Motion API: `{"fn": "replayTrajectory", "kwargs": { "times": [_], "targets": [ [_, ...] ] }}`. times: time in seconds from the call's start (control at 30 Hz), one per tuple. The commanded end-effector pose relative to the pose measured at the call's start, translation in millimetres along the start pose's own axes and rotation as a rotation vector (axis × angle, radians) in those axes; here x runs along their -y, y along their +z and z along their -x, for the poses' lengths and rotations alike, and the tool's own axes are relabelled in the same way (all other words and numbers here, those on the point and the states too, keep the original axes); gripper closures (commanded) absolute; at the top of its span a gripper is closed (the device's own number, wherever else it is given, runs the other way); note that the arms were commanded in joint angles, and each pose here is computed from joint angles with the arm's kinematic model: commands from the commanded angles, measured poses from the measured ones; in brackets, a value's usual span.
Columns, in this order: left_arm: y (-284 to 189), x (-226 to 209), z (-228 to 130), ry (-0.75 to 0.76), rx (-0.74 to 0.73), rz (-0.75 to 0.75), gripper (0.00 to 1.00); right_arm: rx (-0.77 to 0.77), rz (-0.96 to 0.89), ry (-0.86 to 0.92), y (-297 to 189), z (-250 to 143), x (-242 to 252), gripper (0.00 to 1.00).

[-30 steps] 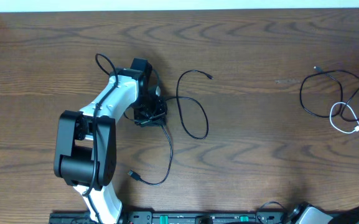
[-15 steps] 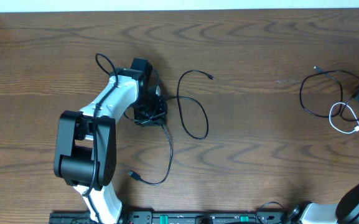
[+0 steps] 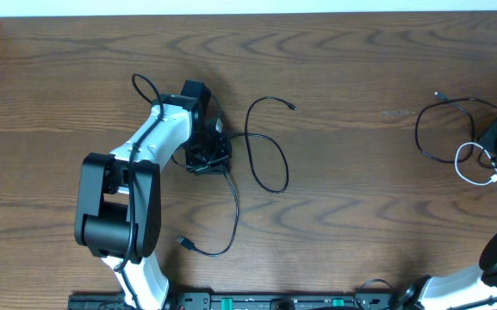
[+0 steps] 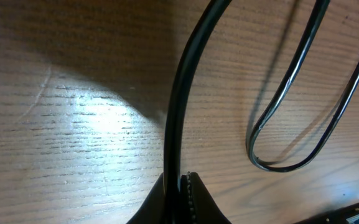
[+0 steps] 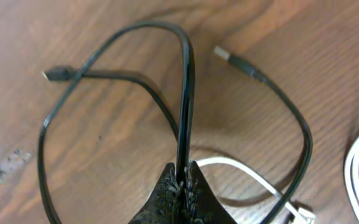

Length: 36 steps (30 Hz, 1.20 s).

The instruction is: Untangle cables

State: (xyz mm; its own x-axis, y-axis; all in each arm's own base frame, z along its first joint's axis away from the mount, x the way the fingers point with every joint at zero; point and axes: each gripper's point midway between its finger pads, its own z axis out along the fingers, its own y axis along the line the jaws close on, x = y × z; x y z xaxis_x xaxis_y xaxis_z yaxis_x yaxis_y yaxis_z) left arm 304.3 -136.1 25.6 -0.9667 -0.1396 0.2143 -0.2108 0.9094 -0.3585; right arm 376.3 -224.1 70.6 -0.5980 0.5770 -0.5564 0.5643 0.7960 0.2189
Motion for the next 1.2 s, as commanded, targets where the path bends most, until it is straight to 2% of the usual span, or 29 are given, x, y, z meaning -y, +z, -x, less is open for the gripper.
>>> {"fn": "replayTrajectory", "kwargs": {
  "times": [0.0, 0.2, 0.33, 0.4, 0.5, 0.57, 0.63, 0.77, 0.9, 1.17],
  "targets": [
    [3, 1, 0, 0.018, -0.013, -0.001, 0.93, 0.118, 0.005, 0.025, -31, 34, 3, 0.99],
    [3, 1, 0, 0.019, -0.012, -0.001, 0.93, 0.437, -0.028, 0.149, -127, 105, 37, 0.99],
    [3, 1, 1, 0.019, -0.012, -0.002, 0.93, 0.562, -0.067, 0.171, -174, 122, 57, 0.99],
    [3, 3, 1, 0.020, -0.012, -0.011, 0.93, 0.572, -0.089, 0.186, -180, 122, 66, 0.99],
    [3, 13, 1, 0.029, -0.018, -0.064, 0.93, 0.545, -0.082, 0.196, -173, 117, 68, 0.98],
    [3, 20, 3, 0.046, -0.008, -0.091, 0.93, 0.508, -0.012, 0.180, -166, 113, 53, 0.74],
    [-2, 28, 7, 0.075, 0.017, -0.099, 0.93, 0.472, 0.108, 0.148, -161, 109, 29, 0.62],
    [-24, 53, 12, 0.196, 0.089, -0.124, 0.92, 0.404, 0.338, 0.071, -158, 98, -26, 0.53],
    [-57, 84, 9, 0.345, 0.185, -0.153, 0.93, 0.303, 0.485, 0.008, -154, 75, -76, 0.44],
    [-118, 132, -32, 0.591, 0.348, -0.220, 0.93, 0.017, 0.650, -0.289, -144, -19, -179, 0.31]
  ]
}}
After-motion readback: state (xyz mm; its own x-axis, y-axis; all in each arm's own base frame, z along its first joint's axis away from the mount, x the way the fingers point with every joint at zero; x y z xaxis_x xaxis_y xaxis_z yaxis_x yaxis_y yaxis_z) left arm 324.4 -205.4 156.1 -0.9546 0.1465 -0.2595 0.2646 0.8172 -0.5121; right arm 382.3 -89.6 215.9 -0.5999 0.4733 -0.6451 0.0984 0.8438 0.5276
